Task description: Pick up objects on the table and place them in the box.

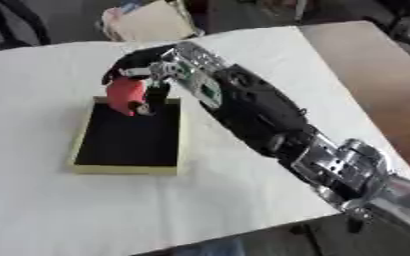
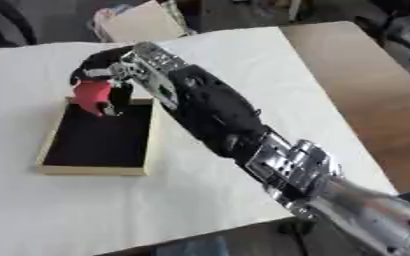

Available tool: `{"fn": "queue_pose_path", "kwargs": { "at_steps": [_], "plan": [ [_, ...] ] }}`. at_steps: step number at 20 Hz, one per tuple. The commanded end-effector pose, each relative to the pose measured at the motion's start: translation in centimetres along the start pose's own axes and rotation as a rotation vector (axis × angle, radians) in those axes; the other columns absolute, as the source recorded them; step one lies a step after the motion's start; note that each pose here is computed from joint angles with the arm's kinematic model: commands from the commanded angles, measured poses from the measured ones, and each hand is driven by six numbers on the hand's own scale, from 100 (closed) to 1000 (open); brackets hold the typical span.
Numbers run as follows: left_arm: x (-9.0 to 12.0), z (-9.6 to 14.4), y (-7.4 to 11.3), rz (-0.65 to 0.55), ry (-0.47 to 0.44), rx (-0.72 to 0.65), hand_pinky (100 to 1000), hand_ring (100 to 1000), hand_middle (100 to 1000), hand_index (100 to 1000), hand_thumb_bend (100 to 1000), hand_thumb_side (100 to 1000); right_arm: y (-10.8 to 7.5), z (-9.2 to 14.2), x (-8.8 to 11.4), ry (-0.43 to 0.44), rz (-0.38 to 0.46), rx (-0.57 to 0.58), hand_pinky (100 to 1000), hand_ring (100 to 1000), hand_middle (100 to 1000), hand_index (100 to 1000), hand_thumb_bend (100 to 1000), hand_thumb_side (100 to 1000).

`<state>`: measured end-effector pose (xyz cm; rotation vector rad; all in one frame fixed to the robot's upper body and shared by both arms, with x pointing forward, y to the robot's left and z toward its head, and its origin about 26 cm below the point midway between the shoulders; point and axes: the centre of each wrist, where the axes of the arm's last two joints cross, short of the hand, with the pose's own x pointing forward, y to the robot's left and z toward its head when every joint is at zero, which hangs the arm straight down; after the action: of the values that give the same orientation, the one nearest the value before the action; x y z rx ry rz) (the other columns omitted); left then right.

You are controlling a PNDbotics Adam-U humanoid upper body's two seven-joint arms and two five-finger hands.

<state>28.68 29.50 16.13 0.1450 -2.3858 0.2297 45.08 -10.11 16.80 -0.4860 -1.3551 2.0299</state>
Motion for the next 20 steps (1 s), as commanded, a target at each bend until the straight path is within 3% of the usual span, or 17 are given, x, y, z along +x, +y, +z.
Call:
{"fn": "queue_pose_path", "kwargs": {
  "at_steps": [1,4,8,14,20],
  "plan": [
    [0.5,-0.4,0.1,-0.005,-0.023,-0.006,814,580,609,809,238,460,-0.5,-0.1,0.6,-0.023,0.024,-0.026,826,868,821,981,127,100],
    [0.5,-0.4,0.1,-0.005,-0.024,-0.006,814,580,609,809,238,460,-0.5,0.1,0.5,-0.007,0.048,-0.069,842,886,937,1000,359,257],
    [0.5,-0.4,0.1,-0.007,-0.024,-0.004,814,580,609,809,238,460,-0.6,0.6,-0.2,0.028,0.055,-0.141,835,897,1000,1000,535,317],
    [0.5,-0.4,0.3,-0.013,-0.023,-0.002,814,580,610,809,238,460,-3.0,3.6,-1.9,0.08,0.009,-0.364,766,879,960,1000,540,361],
    [0.5,-0.3,0.6,-0.028,-0.019,0.006,813,579,610,809,238,459,-5.9,9.9,-5.9,0.219,-0.113,-0.654,624,836,859,994,529,428]
  ]
}}
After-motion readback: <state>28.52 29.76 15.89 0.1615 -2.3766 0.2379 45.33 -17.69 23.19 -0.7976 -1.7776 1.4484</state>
